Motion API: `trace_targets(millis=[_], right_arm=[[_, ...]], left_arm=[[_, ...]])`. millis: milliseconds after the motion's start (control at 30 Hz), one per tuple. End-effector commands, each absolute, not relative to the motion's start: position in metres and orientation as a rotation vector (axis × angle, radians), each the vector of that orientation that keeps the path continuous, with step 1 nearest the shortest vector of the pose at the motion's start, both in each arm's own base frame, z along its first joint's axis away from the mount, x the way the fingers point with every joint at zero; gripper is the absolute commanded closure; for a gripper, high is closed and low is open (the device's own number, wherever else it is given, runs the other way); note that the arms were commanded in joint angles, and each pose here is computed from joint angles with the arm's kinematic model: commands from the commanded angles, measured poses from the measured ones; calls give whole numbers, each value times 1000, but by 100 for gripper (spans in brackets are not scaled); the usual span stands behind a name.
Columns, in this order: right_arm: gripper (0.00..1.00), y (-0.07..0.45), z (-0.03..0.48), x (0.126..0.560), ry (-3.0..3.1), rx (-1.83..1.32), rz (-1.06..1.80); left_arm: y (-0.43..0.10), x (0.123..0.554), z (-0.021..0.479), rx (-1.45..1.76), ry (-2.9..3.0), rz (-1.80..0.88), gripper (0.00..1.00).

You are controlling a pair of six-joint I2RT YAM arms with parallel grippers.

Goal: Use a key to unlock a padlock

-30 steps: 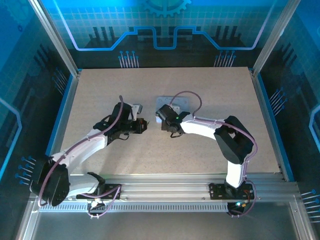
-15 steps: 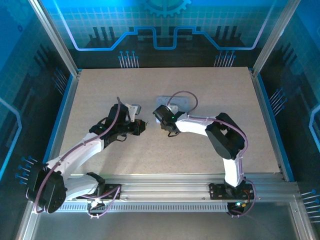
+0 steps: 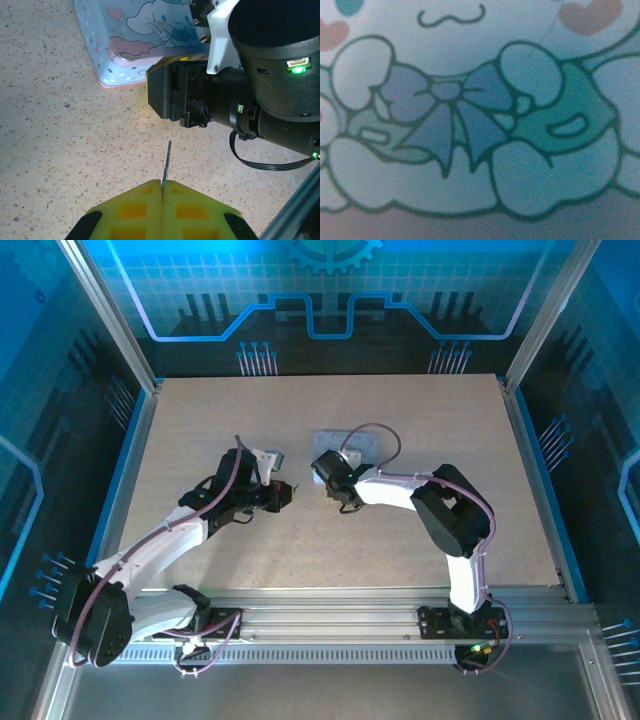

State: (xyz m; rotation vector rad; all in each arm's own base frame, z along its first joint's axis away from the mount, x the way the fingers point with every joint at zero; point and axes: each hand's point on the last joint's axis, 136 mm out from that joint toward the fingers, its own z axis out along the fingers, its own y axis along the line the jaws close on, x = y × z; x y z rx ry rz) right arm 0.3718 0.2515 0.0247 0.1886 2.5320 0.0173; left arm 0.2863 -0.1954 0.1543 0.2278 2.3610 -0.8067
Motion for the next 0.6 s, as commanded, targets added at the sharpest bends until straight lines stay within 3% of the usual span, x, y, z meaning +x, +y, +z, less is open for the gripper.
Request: trace_targets(millis=[0, 200, 567], right_arm=[[58, 245, 31, 380, 2485, 234, 15], [79, 249, 40, 384, 2460, 208, 32], [91, 265, 60, 369, 2555, 67, 145]], left_arm=[[-200, 287, 152, 267, 2354, -841, 100], [-202, 286, 150, 276, 2358, -850, 100], [-210, 282, 148, 346, 2283, -920, 100]])
